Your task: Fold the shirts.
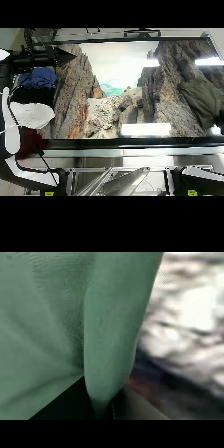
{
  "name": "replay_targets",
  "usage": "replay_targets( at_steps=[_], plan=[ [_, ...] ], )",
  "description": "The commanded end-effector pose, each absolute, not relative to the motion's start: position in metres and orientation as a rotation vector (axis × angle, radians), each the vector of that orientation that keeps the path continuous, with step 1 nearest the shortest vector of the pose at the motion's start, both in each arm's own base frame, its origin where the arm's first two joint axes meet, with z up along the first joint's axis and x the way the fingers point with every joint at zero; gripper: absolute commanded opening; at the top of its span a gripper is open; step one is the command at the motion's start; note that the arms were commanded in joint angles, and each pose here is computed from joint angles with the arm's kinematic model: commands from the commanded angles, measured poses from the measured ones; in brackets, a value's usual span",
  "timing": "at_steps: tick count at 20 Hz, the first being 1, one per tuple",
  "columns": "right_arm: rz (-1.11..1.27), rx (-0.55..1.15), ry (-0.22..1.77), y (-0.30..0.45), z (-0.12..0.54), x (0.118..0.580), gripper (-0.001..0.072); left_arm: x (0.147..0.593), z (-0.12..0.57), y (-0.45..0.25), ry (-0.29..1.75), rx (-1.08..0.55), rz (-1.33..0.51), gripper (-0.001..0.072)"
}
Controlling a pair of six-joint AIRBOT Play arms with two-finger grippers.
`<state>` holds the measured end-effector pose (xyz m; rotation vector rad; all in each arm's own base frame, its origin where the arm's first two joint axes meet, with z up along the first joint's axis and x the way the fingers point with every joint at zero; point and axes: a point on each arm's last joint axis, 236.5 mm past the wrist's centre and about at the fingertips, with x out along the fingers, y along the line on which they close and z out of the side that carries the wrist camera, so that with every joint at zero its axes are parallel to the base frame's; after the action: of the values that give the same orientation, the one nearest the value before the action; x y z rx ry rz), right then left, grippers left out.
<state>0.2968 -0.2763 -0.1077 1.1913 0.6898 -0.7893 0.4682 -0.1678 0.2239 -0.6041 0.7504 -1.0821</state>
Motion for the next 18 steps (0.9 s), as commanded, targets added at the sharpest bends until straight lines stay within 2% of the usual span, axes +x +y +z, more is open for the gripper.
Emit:
replay_targets(
  at_steps=[1,6,7,9,10,13,14,15,18],
  plan=[
    [-0.887,1.195,0.660,-0.274,-0.126,0.270,0.0025,0.464,0.223,-0.181,0.759,-0.592,-1.104,0.0006],
    [-0.857,1.186,0.588,-0.276,-0.094,0.278,0.0029,0.456,0.223,-0.207,0.772,-0.573,-1.144,0.0006],
    [-0.841,1.193,0.597,-0.272,-0.092,0.279,0.0070,0.454,0.223,-0.211,0.776,-0.570,-1.153,0.0006],
    [-0.785,1.243,0.659,-0.251,-0.095,0.281,0.0513,0.451,0.223,-0.219,0.782,-0.564,-1.169,0.0007],
    [-0.747,1.262,0.698,-0.239,-0.096,0.282,0.0555,0.449,0.223,-0.222,0.785,-0.562,-1.176,0.0006],
    [-0.665,1.290,0.793,-0.217,-0.089,0.270,0.0551,0.447,0.223,-0.226,0.789,-0.560,-1.184,0.0006],
    [-0.657,1.274,0.819,-0.218,-0.083,0.261,0.0518,0.447,0.223,-0.226,0.789,-0.560,-1.184,0.0006],
    [-0.653,1.244,0.860,-0.219,-0.075,0.247,0.0427,0.448,0.223,-0.224,0.788,-0.563,-1.179,0.0006],
    [-0.767,1.206,0.948,-0.229,-0.054,0.191,0.0415,0.445,0.222,-0.213,0.817,-0.581,-1.177,0.0006]
  ],
)
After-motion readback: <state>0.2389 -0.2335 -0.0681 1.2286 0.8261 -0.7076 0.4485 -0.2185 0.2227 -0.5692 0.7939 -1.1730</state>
